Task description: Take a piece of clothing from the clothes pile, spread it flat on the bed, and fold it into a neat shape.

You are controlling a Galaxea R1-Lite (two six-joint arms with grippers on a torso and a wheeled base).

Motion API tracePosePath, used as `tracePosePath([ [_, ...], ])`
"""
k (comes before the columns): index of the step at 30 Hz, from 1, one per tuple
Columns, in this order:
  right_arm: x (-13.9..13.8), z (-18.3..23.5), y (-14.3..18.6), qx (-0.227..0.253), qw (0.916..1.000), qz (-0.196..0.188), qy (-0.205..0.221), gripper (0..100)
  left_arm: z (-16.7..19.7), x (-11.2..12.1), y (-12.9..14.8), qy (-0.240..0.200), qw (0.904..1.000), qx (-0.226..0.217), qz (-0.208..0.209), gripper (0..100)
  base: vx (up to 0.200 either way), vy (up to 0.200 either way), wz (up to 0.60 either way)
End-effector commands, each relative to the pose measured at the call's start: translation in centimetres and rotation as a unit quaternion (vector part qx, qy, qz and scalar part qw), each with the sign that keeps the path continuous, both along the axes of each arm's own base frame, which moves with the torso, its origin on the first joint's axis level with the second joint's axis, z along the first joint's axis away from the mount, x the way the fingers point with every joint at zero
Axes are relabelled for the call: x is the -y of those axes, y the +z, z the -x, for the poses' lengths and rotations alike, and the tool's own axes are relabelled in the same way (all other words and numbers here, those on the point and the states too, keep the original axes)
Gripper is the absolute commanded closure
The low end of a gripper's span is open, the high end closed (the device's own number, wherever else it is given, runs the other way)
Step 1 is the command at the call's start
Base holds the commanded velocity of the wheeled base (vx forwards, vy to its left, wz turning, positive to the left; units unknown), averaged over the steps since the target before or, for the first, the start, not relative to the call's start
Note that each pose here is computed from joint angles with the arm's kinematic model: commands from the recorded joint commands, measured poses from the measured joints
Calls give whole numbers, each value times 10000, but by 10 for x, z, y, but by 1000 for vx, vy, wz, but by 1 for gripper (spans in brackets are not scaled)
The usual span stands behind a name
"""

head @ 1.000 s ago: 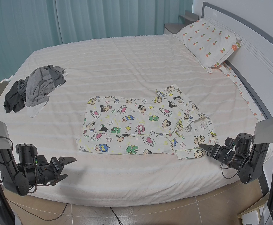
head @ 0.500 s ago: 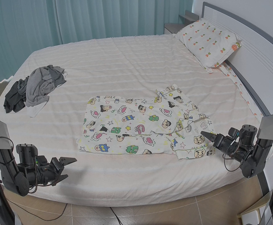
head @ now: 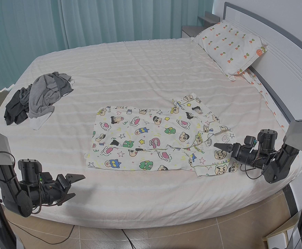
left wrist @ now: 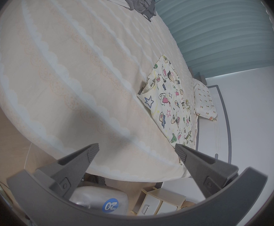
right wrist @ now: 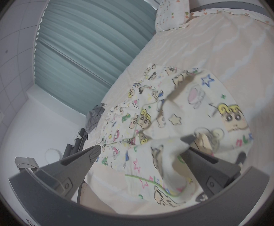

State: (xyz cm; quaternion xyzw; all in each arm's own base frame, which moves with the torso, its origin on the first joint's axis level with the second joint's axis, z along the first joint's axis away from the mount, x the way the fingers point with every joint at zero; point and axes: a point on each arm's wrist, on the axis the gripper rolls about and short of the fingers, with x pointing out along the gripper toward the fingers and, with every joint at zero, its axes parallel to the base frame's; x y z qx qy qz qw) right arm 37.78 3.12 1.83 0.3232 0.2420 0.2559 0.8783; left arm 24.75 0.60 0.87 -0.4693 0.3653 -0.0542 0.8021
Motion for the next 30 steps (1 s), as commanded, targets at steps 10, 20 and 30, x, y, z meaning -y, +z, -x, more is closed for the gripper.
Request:
tracePosePath([
  [10,30,-26,-2,122,9991,-258,-325,0,0,0,0,-2,10000,0,1,0,0,0,0],
  [20,34,-4,-5,-173,9976,-534,414,0,0,0,-1,-9,10000,-7,1,0,0,0,0],
  [30,52,3,-9,-117,9880,-883,1264,0,0,0,-1,3,10000,-16,-7,0,0,0,0],
])
